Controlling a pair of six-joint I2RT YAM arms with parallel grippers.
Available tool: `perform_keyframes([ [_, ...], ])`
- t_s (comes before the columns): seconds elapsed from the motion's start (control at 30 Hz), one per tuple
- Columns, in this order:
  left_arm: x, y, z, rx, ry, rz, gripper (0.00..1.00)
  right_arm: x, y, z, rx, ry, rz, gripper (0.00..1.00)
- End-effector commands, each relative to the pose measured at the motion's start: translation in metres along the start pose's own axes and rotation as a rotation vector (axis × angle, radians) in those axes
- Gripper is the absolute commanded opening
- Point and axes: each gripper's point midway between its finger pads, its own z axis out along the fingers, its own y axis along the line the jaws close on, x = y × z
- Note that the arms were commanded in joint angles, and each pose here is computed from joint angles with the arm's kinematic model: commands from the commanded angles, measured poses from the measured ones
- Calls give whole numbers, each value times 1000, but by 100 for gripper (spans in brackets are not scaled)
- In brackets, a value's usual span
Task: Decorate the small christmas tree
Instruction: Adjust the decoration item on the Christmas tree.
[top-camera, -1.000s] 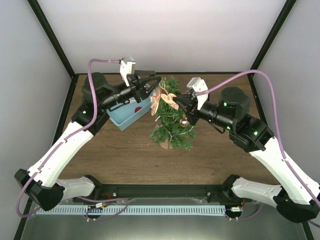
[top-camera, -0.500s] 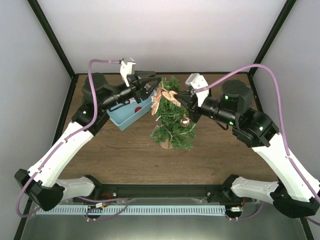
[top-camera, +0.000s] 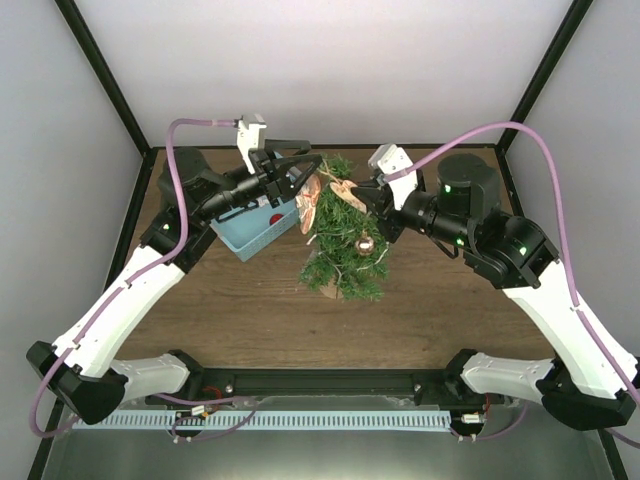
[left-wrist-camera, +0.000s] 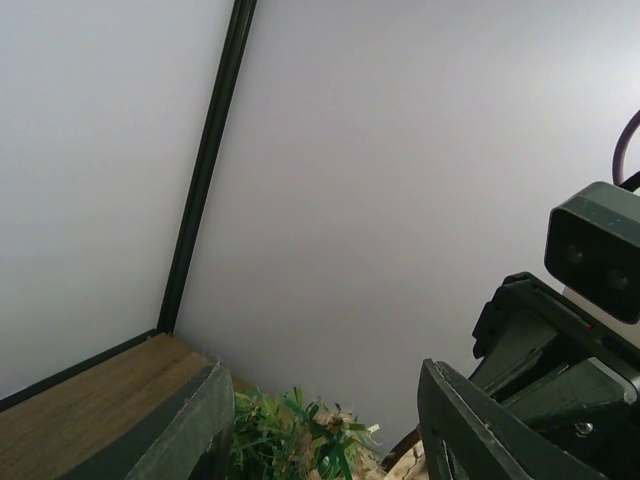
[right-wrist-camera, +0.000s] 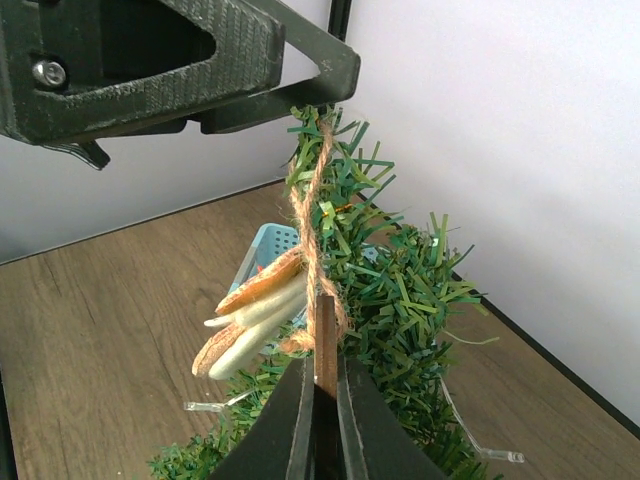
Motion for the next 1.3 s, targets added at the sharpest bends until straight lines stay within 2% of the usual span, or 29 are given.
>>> perform_keyframes([
  [0.0,-6,-5,-3,4,-21,14,52,-14,-13,-14,67,-24,-9,1],
  [0.3,9,15,1,-75,23,36,48,-14,-9,-10,35,5,-57,2],
  [0.47,8,14,1,-69,21,37,48,-4,-12,-1,47,40,-102,7],
  [0.53,8,13,2,-65,21,36,48,7,-15,8,63,70,-127,10],
  [0.7,8,13,2,-63,20,37,48,12,-32,11,169,62,-130,29],
  [0.83,6,11,2,-55,16,35,48,-1,-30,2,168,-3,-120,31],
  [1.1,6,9,-2,-57,7,29,49,18,-24,6,139,27,-107,33],
  [1.27,3,13,-5,-87,-3,24,52,15,-14,-7,101,-16,-92,40],
])
